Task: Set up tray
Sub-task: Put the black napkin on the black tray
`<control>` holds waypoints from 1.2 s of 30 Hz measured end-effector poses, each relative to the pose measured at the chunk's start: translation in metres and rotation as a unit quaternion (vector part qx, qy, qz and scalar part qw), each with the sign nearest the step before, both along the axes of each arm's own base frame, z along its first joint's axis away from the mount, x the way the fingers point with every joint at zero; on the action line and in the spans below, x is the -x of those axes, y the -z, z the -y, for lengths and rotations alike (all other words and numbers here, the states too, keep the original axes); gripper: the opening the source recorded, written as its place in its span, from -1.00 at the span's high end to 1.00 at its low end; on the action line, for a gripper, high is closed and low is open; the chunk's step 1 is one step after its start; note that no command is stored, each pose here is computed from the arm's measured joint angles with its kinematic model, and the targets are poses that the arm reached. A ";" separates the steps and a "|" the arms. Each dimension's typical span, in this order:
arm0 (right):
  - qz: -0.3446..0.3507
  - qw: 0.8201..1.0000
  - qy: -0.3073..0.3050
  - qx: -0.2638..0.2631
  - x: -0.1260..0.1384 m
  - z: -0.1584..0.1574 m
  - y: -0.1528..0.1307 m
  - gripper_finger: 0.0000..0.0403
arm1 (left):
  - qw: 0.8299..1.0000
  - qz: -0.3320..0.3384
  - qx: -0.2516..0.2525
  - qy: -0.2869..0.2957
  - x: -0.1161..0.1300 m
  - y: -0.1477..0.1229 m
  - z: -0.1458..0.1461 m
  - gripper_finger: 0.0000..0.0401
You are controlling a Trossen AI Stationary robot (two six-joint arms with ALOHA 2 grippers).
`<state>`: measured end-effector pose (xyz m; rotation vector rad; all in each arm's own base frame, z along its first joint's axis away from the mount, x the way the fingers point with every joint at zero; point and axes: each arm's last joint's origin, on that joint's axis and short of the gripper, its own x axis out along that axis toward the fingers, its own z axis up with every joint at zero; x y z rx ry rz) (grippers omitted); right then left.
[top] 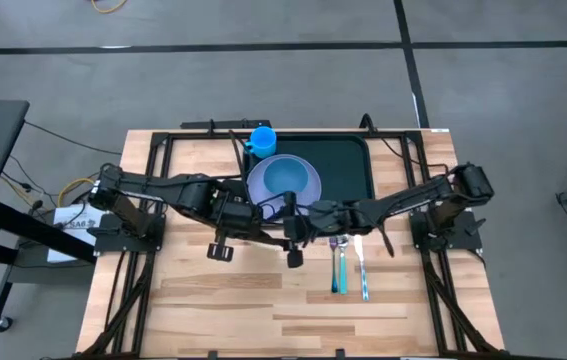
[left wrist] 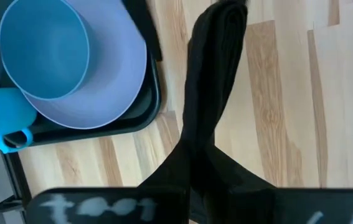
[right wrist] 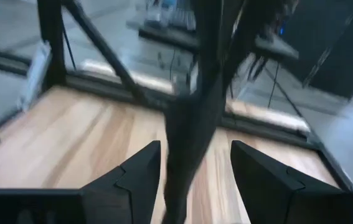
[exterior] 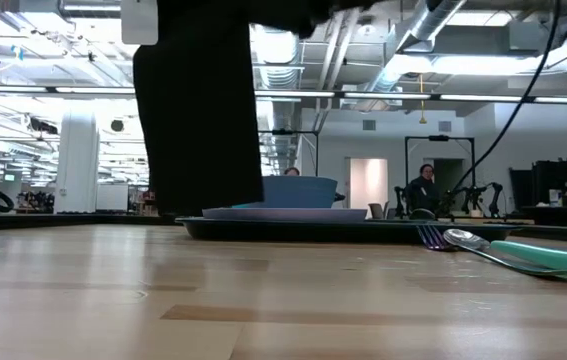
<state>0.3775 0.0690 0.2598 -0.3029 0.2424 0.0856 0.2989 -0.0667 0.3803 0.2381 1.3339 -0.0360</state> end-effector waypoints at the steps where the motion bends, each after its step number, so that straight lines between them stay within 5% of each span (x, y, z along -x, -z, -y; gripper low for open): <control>1: -0.004 1.000 0.001 0.000 -0.003 0.001 0.000 0.06 | 1.000 0.000 0.000 0.000 0.000 0.000 0.000 1.00; 10: -0.018 1.000 0.012 -0.005 -0.028 0.007 0.006 0.18 | 1.000 0.000 -0.002 0.003 0.000 0.000 0.000 0.96; 17: -0.034 0.999 0.021 -0.008 -0.026 0.013 0.004 0.93 | 1.000 0.001 -0.002 -0.003 0.000 0.000 0.000 0.92; 27: -0.047 0.999 0.021 -0.006 -0.014 0.014 -0.010 0.99 | 1.000 0.010 0.007 -0.019 0.002 -0.003 0.000 0.70; 36: -0.055 0.998 0.021 -0.005 -0.008 0.015 -0.016 0.99 | 0.997 0.078 -0.013 -0.014 0.007 -0.034 -0.003 0.36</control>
